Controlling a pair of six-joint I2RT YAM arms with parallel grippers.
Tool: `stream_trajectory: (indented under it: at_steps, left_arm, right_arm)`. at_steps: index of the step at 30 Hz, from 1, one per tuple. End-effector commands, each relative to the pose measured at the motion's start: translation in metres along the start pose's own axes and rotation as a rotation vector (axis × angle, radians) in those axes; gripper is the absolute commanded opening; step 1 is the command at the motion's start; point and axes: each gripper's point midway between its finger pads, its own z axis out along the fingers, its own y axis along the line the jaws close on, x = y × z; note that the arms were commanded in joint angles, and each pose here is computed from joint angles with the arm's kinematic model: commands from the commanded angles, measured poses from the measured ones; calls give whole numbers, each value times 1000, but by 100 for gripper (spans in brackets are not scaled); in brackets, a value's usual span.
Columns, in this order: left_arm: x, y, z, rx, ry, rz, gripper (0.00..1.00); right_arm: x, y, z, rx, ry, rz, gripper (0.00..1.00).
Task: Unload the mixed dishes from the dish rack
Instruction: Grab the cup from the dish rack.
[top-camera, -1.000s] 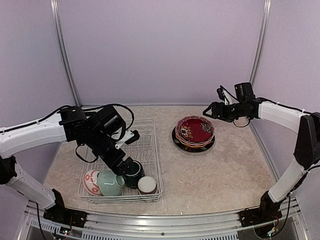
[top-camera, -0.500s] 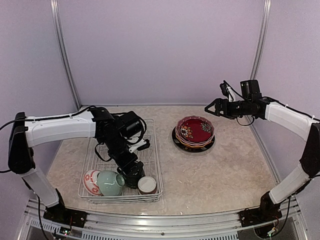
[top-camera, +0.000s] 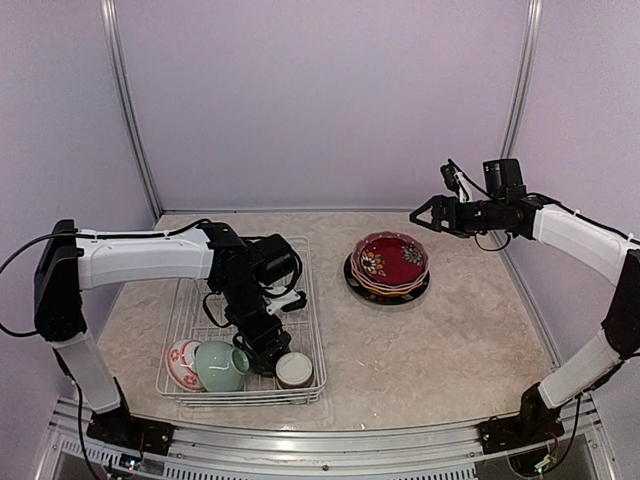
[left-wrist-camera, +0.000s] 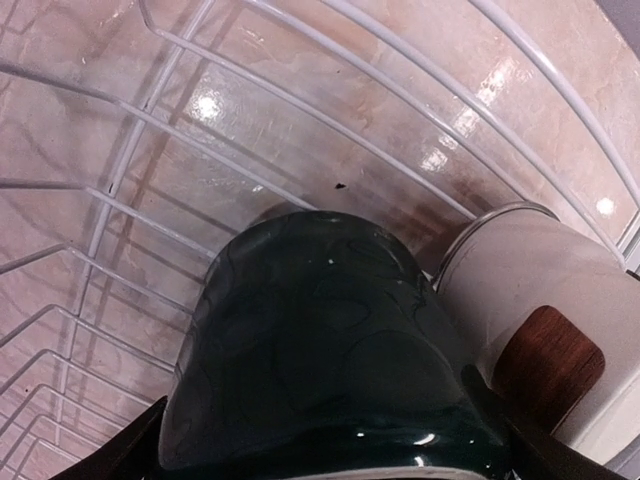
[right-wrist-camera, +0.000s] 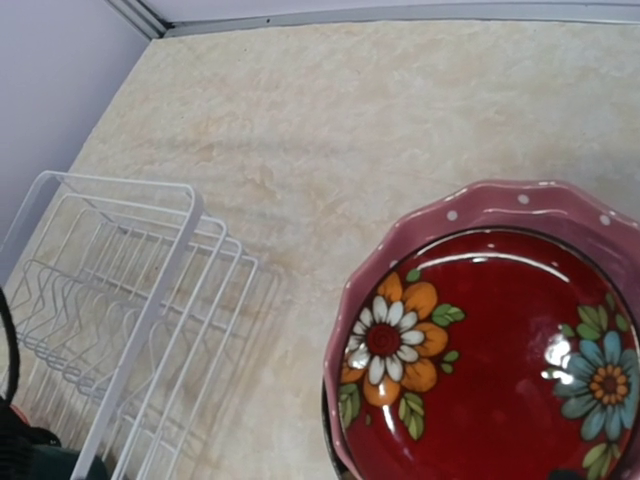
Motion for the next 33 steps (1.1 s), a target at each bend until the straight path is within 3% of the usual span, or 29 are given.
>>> stream_trajectory:
  at_steps: [1, 11, 22, 33]
  left_arm:
    - [-3, 6, 5, -25, 2, 16, 89]
    - [-7, 11, -13, -56, -62, 0, 53]
    - [-24, 13, -66, -38, -257, -34, 44]
    - [-52, 21, -193, 147, -688, -196, 42]
  right_arm:
    - [7, 8, -3, -21, 18, -4, 96]
    - [6, 9, -4, -26, 15, -3, 96]
    - [2, 14, -3, -54, 1, 10, 96]
    - [0, 24, -9, -113, -93, 0, 95]
